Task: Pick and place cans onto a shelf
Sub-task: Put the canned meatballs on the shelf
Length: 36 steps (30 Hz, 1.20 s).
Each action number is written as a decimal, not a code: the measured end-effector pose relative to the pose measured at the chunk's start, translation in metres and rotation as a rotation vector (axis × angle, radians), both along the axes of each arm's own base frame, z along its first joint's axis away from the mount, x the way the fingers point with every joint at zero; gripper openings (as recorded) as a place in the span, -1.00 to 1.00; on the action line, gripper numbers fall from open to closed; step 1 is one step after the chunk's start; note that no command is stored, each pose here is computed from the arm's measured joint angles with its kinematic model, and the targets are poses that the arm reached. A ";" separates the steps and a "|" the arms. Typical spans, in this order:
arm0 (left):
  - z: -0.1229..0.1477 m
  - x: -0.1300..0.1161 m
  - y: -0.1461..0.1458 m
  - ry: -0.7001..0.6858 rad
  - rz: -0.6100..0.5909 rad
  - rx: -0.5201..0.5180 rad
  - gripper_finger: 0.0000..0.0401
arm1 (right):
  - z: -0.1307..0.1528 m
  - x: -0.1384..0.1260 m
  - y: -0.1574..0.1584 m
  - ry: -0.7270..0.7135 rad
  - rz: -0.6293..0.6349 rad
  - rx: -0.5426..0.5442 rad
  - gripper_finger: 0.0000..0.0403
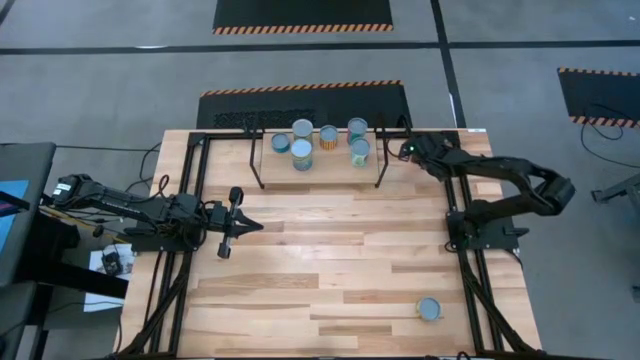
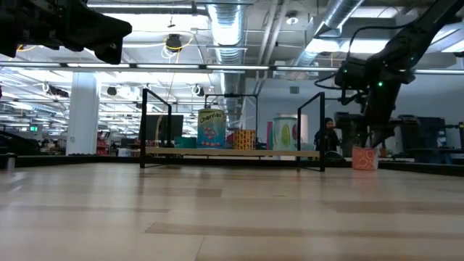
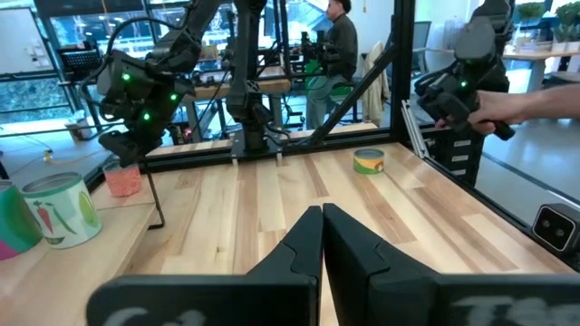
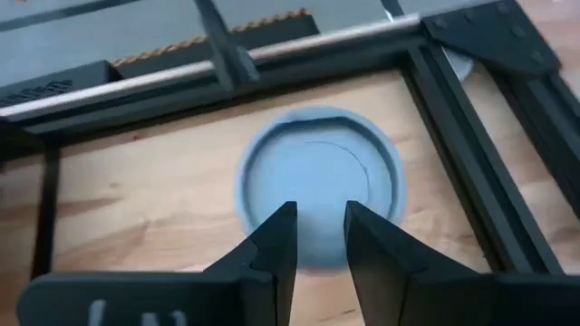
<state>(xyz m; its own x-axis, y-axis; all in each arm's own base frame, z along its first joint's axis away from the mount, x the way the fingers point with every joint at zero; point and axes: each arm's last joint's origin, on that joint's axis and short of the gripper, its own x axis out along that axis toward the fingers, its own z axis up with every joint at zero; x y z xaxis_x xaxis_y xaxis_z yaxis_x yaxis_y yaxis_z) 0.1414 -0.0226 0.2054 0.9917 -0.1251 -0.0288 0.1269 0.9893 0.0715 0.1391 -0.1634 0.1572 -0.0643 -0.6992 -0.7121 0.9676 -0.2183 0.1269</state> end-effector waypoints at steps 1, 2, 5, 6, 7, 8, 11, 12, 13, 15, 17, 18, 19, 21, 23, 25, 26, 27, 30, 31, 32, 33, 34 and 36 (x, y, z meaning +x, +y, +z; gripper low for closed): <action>0.000 0.000 0.000 0.000 0.000 0.000 -0.99 | 0.002 0.000 0.000 0.001 0.011 -0.009 -0.41; 0.000 0.000 0.000 0.000 0.000 0.000 -0.99 | 0.004 0.000 0.000 0.003 0.021 -0.016 -0.40; 0.000 0.000 0.000 0.000 0.000 0.000 -0.99 | 0.009 -0.001 0.002 0.030 0.065 -0.032 -0.36; 0.000 0.000 0.000 0.000 0.000 0.000 -0.99 | 0.011 -0.002 0.002 0.041 0.081 -0.039 -0.34; 0.000 0.000 0.000 0.000 0.000 0.000 -0.99 | 0.013 -0.002 0.002 0.052 0.098 -0.045 -0.32; 0.000 0.000 0.000 0.000 0.000 0.000 -0.99 | 0.014 -0.003 0.003 0.065 0.115 -0.049 -0.30; 0.000 0.000 0.000 0.000 0.000 0.001 -0.99 | 0.016 -0.003 0.003 0.106 0.163 -0.052 -0.22; 0.000 0.000 0.000 0.000 0.000 0.004 -0.99 | 0.016 -0.003 0.003 0.118 0.181 -0.047 -0.20; 0.000 0.000 0.000 -0.001 0.000 0.006 -0.99 | 0.015 -0.003 0.003 0.130 0.197 -0.041 -0.17; 0.000 0.000 0.000 -0.001 0.001 0.006 -0.99 | 0.012 -0.003 0.001 0.162 0.225 -0.026 -0.14; 0.000 0.000 0.000 -0.001 0.008 0.006 -0.99 | 0.008 -0.002 0.000 0.201 0.252 -0.006 -0.11; 0.000 0.000 0.000 -0.001 0.010 0.006 -0.99 | 0.006 -0.001 -0.001 0.215 0.259 0.004 -0.11; 0.000 0.000 0.000 0.000 0.013 0.006 -0.99 | 0.004 -0.001 -0.001 0.224 0.264 0.012 -0.11; 0.000 0.000 0.000 0.000 0.018 0.006 -0.99 | 0.001 0.001 -0.003 0.230 0.264 0.014 -0.11; 0.000 0.000 0.001 -0.001 0.021 0.006 -0.99 | -0.001 0.003 -0.005 0.242 0.273 0.011 -0.12; 0.000 0.000 0.001 -0.001 0.023 0.006 -0.99 | -0.002 0.004 -0.006 0.251 0.292 0.009 -0.14; 0.000 0.000 0.001 -0.001 0.023 0.006 -0.99 | -0.003 0.005 -0.007 0.248 0.305 0.012 -0.15; 0.000 0.000 0.001 -0.001 0.023 0.006 -0.99 | -0.005 0.005 -0.007 0.246 0.319 0.025 -0.16; 0.000 0.000 0.001 -0.001 0.023 0.006 -0.99 | -0.008 0.005 -0.006 0.250 0.327 0.038 -0.19; 0.000 0.000 0.001 -0.001 0.023 0.006 -0.99 | -0.006 0.006 -0.007 0.245 0.324 0.029 -0.19; 0.000 0.000 0.001 0.000 0.023 0.006 -0.99 | -0.006 0.006 -0.007 0.246 0.324 0.026 -0.20; 0.000 0.000 0.001 -0.001 0.023 0.006 -0.99 | -0.006 0.006 -0.007 0.254 0.328 0.028 -0.20; 0.000 0.000 0.001 -0.001 0.023 0.006 -0.99 | -0.007 0.006 -0.007 0.262 0.335 0.030 -0.21; 0.000 0.000 0.001 -0.001 0.023 0.012 -0.99 | -0.005 0.006 -0.007 0.262 0.337 0.026 -0.20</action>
<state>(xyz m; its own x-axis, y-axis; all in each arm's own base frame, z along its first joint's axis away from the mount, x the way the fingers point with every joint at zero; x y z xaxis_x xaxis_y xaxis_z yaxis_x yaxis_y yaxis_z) 0.1415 -0.0220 0.2054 0.9943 -0.1024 -0.0287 0.1044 0.9910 0.0833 0.1456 -0.1709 0.1520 -0.0160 -0.6940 -0.7198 0.9842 0.1159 -0.1336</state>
